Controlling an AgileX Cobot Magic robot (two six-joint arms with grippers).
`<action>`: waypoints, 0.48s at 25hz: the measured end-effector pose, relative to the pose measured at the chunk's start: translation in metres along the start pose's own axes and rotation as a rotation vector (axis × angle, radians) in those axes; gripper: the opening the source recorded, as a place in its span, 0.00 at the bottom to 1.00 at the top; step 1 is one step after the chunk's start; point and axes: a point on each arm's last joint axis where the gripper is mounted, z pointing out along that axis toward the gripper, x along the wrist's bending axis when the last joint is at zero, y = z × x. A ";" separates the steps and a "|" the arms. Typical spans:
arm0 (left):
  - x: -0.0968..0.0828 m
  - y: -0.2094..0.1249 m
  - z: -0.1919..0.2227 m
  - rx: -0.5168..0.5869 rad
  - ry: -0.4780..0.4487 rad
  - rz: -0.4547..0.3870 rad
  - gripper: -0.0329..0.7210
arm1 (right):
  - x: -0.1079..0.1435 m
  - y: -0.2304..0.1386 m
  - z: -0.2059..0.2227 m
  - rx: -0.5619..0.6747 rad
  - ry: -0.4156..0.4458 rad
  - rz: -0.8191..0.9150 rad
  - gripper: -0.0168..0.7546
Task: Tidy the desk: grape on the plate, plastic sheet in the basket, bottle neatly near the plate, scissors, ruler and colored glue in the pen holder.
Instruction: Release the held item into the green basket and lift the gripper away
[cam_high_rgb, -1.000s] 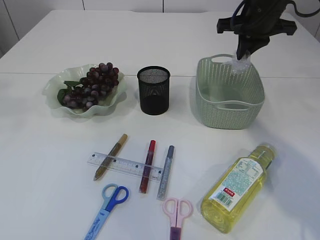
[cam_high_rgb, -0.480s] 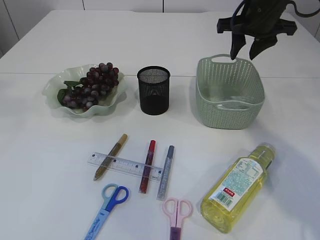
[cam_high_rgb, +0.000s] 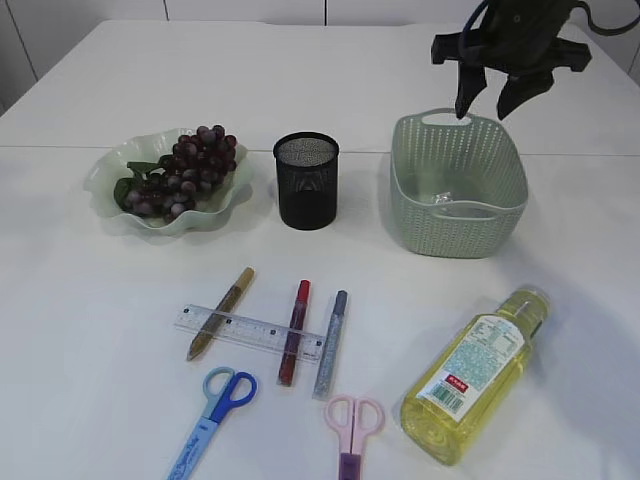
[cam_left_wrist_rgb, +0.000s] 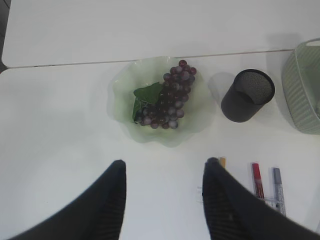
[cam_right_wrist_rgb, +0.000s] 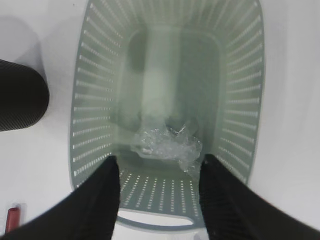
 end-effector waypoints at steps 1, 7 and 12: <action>0.000 0.000 0.000 0.000 0.000 0.000 0.52 | 0.000 0.000 -0.001 -0.002 0.001 0.000 0.56; 0.000 0.000 0.000 0.000 0.002 0.001 0.52 | 0.000 -0.008 -0.025 -0.018 0.028 0.008 0.56; 0.000 0.000 0.000 0.000 0.002 0.001 0.52 | -0.004 -0.031 -0.043 0.014 0.023 0.037 0.56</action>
